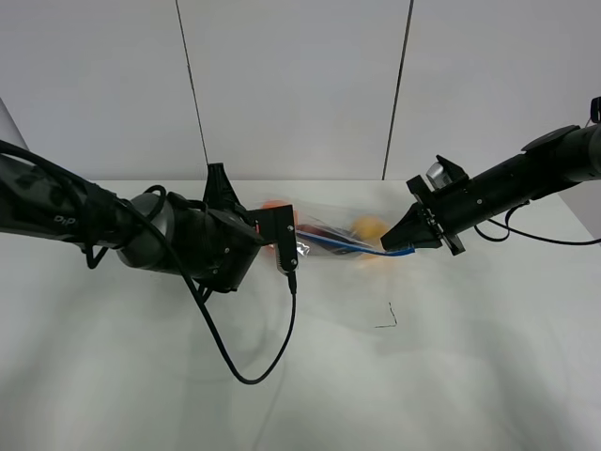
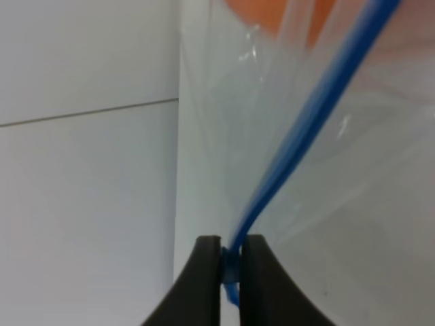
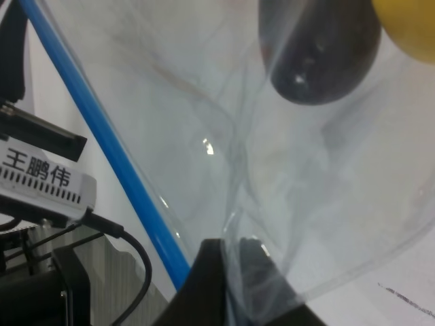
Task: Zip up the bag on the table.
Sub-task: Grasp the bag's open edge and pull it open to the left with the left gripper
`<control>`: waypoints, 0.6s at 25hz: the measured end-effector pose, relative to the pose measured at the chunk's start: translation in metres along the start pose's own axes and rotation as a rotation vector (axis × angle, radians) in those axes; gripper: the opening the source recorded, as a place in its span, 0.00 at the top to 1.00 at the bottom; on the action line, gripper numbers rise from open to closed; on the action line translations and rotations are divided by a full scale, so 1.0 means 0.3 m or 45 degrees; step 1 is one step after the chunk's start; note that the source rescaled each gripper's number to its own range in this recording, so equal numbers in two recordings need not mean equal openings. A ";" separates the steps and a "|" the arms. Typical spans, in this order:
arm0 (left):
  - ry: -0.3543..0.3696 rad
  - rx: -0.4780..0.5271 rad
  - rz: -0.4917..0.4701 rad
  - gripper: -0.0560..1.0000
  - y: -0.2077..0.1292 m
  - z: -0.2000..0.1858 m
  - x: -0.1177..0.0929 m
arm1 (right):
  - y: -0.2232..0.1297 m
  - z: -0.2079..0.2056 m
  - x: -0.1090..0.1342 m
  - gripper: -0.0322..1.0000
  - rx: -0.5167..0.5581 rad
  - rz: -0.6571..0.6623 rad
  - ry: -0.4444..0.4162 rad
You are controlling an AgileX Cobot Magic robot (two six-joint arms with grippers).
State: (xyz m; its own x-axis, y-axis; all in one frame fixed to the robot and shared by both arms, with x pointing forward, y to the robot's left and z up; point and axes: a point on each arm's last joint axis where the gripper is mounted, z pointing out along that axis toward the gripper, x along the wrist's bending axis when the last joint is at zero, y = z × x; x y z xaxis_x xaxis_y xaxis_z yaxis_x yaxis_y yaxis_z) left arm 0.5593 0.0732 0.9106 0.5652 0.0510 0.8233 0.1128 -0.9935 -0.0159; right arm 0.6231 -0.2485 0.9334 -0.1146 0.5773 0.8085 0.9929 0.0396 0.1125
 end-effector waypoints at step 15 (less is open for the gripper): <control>-0.001 0.044 -0.030 0.95 -0.046 0.034 0.022 | 0.000 0.000 0.000 0.97 -0.002 0.000 0.000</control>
State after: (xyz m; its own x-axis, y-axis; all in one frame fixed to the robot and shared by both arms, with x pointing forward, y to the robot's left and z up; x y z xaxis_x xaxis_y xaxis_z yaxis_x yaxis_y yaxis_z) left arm 0.5698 0.0884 0.9105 0.5630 0.0743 0.8231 0.1543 -0.9879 -0.0163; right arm 0.6232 -0.2485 0.9334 -0.1142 0.5771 0.8087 0.9929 0.0384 0.1129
